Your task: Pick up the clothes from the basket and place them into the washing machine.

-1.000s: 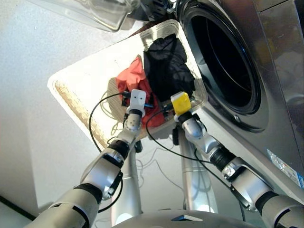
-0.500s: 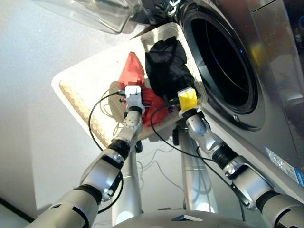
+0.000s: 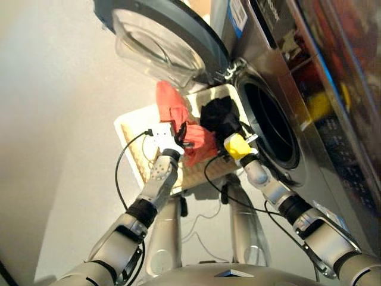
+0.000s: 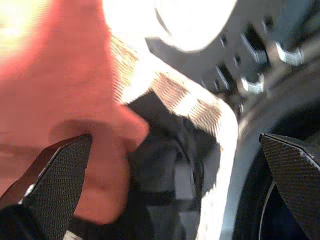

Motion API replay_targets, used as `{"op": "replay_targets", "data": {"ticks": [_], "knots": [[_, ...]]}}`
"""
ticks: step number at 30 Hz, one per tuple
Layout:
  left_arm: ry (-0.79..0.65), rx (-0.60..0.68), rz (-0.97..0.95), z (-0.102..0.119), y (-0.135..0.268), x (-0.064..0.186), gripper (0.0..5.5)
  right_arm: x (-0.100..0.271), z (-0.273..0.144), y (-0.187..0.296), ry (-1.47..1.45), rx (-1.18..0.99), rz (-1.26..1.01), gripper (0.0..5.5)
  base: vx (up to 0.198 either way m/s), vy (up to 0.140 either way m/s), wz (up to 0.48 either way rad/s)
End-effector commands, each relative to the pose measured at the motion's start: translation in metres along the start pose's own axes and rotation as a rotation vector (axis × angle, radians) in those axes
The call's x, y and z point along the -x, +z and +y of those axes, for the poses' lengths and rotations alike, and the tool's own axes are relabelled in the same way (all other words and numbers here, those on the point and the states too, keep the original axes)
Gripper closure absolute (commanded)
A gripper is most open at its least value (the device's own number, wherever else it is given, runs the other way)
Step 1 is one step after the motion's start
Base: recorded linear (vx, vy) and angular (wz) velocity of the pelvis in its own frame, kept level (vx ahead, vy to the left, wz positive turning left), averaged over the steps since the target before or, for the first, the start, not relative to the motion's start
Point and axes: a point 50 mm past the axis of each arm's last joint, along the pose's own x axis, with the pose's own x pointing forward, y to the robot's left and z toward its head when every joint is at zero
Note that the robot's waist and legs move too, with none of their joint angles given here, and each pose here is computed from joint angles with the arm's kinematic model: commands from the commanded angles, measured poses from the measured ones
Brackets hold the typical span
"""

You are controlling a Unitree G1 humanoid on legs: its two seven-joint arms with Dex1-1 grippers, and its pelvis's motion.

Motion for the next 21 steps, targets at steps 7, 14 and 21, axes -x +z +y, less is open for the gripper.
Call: {"op": "replay_targets", "data": {"ticks": [7,14,21], "knots": [[-0.137,0.104,0.047,-0.015,-0.014,0.030,5.50,0.013,0.048,0.015,0.229,0.072,-0.099,0.00,0.086,0.003,-0.010],[-0.168,0.167,0.104,-0.020,-0.024,0.045,5.50,0.016,0.061,0.016,0.294,0.104,-0.105,0.00,0.050,-0.009,0.032],[-0.224,0.329,0.204,-0.035,-0.038,0.060,5.50,0.018,0.069,0.029,0.372,0.211,-0.188,0.00,0.070,-0.019,0.101]]}}
